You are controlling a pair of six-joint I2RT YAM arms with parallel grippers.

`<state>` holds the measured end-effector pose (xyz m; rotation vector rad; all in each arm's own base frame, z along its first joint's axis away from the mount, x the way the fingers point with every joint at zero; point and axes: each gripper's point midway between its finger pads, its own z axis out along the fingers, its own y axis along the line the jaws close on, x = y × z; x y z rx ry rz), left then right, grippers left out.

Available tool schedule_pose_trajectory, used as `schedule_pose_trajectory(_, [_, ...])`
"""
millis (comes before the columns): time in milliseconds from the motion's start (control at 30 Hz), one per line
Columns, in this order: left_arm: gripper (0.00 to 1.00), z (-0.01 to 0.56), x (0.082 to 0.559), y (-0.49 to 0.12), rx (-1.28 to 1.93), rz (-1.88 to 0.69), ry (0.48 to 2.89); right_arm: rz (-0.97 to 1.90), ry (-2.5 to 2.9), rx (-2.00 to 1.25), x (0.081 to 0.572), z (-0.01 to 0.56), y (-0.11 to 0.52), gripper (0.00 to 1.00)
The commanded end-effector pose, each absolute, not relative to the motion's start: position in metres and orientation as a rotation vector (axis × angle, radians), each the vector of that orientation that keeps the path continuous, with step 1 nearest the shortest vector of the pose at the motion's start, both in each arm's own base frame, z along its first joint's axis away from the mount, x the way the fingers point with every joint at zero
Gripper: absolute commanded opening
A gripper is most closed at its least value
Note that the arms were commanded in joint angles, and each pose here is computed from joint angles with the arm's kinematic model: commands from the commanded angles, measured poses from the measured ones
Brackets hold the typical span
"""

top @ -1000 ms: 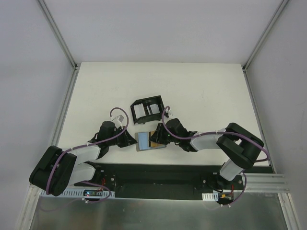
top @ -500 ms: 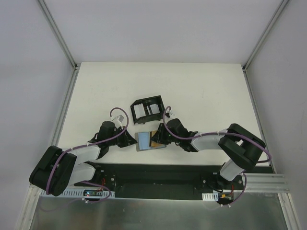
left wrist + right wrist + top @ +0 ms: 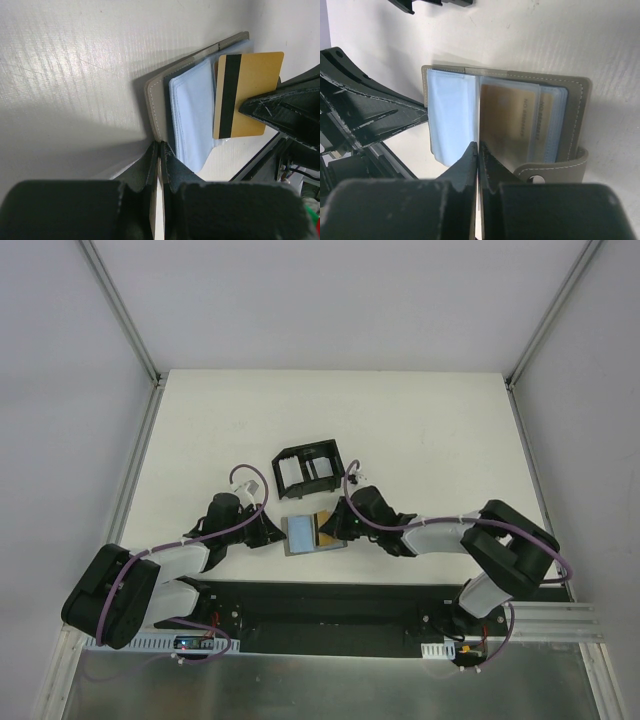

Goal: Put the credit cards into the card holder
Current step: Insert the credit card into the card holder.

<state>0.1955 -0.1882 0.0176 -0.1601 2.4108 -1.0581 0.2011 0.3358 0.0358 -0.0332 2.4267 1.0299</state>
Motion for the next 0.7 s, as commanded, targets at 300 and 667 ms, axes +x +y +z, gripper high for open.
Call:
schedule_pose_trajectory(300, [0.00, 0.003, 0.193, -0.176, -0.185, -0.969, 2.451, 0.915, 2.467, -0.102, 0.201, 0.061, 0.314, 0.00])
schedule_pose_trajectory(667, [0.00, 0.002, 0.198, -0.167, -0.232, -0.901, 2.424, 0.795, 2.458, 0.046, 0.201, 0.080, 0.284, 0.01])
